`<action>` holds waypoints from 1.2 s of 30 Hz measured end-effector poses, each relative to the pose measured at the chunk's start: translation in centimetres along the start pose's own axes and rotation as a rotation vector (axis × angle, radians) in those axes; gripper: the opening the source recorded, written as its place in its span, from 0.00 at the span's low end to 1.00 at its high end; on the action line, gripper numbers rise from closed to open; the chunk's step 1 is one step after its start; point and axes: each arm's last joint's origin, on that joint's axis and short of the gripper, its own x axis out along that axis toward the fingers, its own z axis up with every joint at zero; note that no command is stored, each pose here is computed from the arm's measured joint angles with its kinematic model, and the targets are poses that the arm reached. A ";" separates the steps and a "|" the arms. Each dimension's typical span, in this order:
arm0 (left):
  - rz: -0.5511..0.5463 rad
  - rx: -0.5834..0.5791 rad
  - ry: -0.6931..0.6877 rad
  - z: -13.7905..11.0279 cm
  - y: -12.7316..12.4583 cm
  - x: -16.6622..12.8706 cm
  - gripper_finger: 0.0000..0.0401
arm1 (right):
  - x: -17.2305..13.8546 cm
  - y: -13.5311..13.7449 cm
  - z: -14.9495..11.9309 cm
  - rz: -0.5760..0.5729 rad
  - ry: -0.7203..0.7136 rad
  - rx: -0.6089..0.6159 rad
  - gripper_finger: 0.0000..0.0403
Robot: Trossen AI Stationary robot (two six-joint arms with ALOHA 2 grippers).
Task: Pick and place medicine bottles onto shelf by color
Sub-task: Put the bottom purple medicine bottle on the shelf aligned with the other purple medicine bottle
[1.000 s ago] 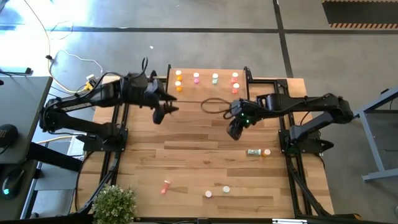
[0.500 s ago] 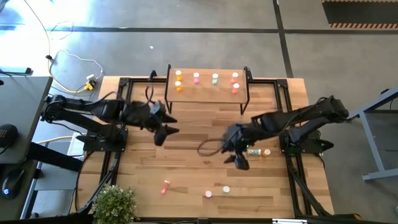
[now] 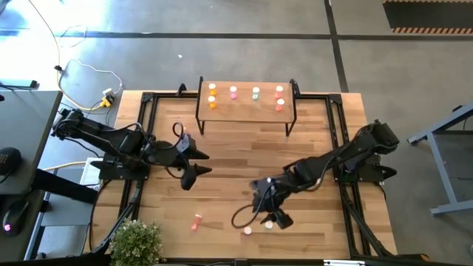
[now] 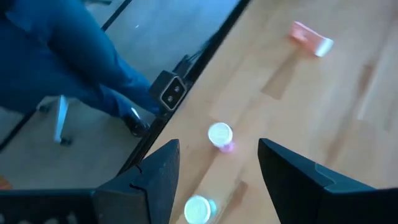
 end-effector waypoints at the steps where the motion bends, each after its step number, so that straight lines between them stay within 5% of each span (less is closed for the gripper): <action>1: 0.001 0.003 -0.002 -0.1 -0.1 0.0 0.59 | 0.6 0.1 -0.1 0.007 0.003 -0.017 0.52; 12: -0.018 0.006 -0.001 -0.6 -0.9 -0.4 0.59 | 5.7 0.2 -0.9 0.043 0.014 -0.145 0.52; 36: 0.057 0.010 -0.006 -1.0 -0.7 -0.5 0.59 | 12.1 -1.5 -4.0 0.017 0.112 -0.121 0.52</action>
